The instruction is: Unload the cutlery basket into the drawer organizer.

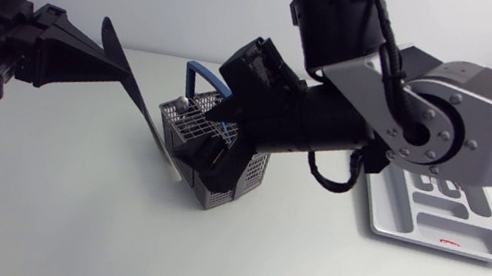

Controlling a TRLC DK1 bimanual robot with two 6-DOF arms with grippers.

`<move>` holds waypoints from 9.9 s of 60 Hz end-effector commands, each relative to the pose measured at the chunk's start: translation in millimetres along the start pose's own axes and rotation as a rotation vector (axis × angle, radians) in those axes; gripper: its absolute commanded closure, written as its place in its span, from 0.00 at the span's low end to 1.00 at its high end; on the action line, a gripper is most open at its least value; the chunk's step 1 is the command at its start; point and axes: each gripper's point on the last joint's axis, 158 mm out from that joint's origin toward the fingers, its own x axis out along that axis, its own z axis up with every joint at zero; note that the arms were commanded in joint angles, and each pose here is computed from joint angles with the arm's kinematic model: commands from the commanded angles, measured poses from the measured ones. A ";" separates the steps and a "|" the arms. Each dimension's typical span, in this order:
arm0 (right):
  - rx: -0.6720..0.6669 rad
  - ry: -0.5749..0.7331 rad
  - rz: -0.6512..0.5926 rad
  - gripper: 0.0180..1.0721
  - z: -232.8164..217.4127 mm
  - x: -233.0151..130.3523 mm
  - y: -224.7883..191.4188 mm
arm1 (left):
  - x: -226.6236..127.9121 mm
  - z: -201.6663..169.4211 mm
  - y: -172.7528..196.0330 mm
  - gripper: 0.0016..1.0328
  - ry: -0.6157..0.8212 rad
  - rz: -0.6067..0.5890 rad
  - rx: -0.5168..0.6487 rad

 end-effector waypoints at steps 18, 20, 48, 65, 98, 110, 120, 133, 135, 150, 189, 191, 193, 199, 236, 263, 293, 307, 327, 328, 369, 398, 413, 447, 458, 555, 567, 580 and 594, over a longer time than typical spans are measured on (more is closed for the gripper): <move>-0.038 0.042 0.105 0.22 -18.6 0.5 39.7 | 18.3 18.6 -44.3 0.97 -0.031 -0.142 0.056; -0.040 0.042 0.108 0.23 -18.8 0.2 41.3 | 19.9 19.3 -46.1 0.97 -0.031 -0.151 0.059; -0.041 0.061 0.144 0.83 -29.6 -4.6 55.9 | 25.3 28.6 -54.5 0.97 -0.034 -0.183 0.070; -0.045 0.074 0.150 0.95 -33.2 -7.3 61.2 | 27.0 33.3 -57.7 0.97 -0.035 -0.193 0.075; 0.031 0.097 0.018 0.95 -41.7 -75.9 28.4 | 4.9 85.2 2.0 0.25 -0.147 0.024 0.084; 0.112 0.118 -0.115 0.95 -74.8 -110.8 -14.1 | 12.5 73.7 53.3 0.23 -0.165 0.167 0.055; 0.191 0.115 -0.242 0.95 -96.7 -145.2 -55.5 | 27.6 35.7 101.3 0.23 -0.103 0.255 0.024; 0.295 0.129 -0.394 0.95 -131.5 -176.3 -108.3 | 53.2 -15.1 140.0 0.23 -0.016 0.293 0.029; 0.315 0.131 -0.420 0.95 -136.3 -181.8 -116.7 | 56.4 -20.7 143.4 0.23 -0.006 0.288 0.024; 0.463 0.151 -0.632 0.95 -177.9 -239.2 -192.4 | 87.0 -60.2 158.1 0.23 0.092 0.269 0.057; 0.710 0.268 -0.891 0.95 -282.6 -324.3 -316.3 | 81.7 -109.3 211.8 0.24 0.276 0.191 0.099; 0.730 0.281 -0.903 0.95 -292.5 -327.7 -321.1 | 82.3 -111.2 211.8 0.24 0.281 0.179 0.102; 0.745 0.292 -0.913 0.95 -300.4 -330.7 -325.2 | 82.5 -112.3 212.3 0.24 0.283 0.171 0.102; 0.777 0.324 -0.963 0.95 -326.1 -339.4 -340.5 | 83.3 -115.2 212.5 0.24 0.286 0.146 0.111; 0.926 0.425 -1.096 0.95 -425.0 -338.8 -386.6 | 79.9 -120.0 210.0 0.24 0.273 0.092 0.145; 0.977 0.464 -1.124 0.23 -448.4 -338.4 -383.1 | 69.6 -131.6 210.5 0.24 0.279 0.093 0.135; 0.668 0.369 -0.975 0.07 -281.5 -251.2 -311.3 | 47.1 -155.9 307.8 0.24 0.182 0.377 0.015; 0.524 0.342 -0.724 0.07 -206.2 -159.0 -240.6 | 76.3 -190.0 308.0 0.27 0.223 0.330 -0.014; 0.451 0.366 -0.394 0.07 -182.1 -65.9 -160.8 | 99.9 -187.5 257.2 0.27 0.211 0.190 -0.018; 0.449 0.370 -0.386 0.07 -182.8 -63.0 -158.8 | 100.7 -186.8 252.9 0.27 0.211 0.181 -0.013; 0.440 0.390 -0.374 0.07 -204.1 -15.3 -182.8 | 126.2 -188.1 99.8 0.27 0.251 -0.049 0.032; 0.453 0.343 -0.451 0.07 -202.4 -56.2 -192.5 | 32.2 -69.6 85.4 0.21 0.096 0.235 -0.069; 0.442 0.304 -0.484 0.07 -176.5 -97.2 -175.7 | 44.4 -52.7 44.8 0.21 0.115 0.208 -0.271; 0.422 0.288 -0.447 0.07 -131.3 -106.3 -126.8 | 91.3 -140.8 59.6 0.23 0.342 0.353 -0.544; 0.416 0.288 -0.430 0.07 -131.2 -101.4 -116.7 | 103.5 -140.6 71.6 0.32 0.325 0.387 -0.525; 0.326 0.265 -0.401 0.07 -123.7 -103.1 -93.4 | 72.9 -62.4 43.2 0.97 0.053 0.265 -0.499; 0.258 0.190 -0.322 0.07 -100.6 -97.5 -72.6 | 51.5 -39.6 24.3 0.97 -0.040 0.168 -0.469; 0.152 0.138 -0.217 0.07 -78.9 -88.0 -38.6 | 47.2 -17.4 -4.7 0.97 -0.080 0.045 -0.380; 0.069 0.100 -0.072 0.10 -67.9 -72.6 1.4 | 76.5 -15.5 -46.1 0.97 -0.048 -0.148 -0.305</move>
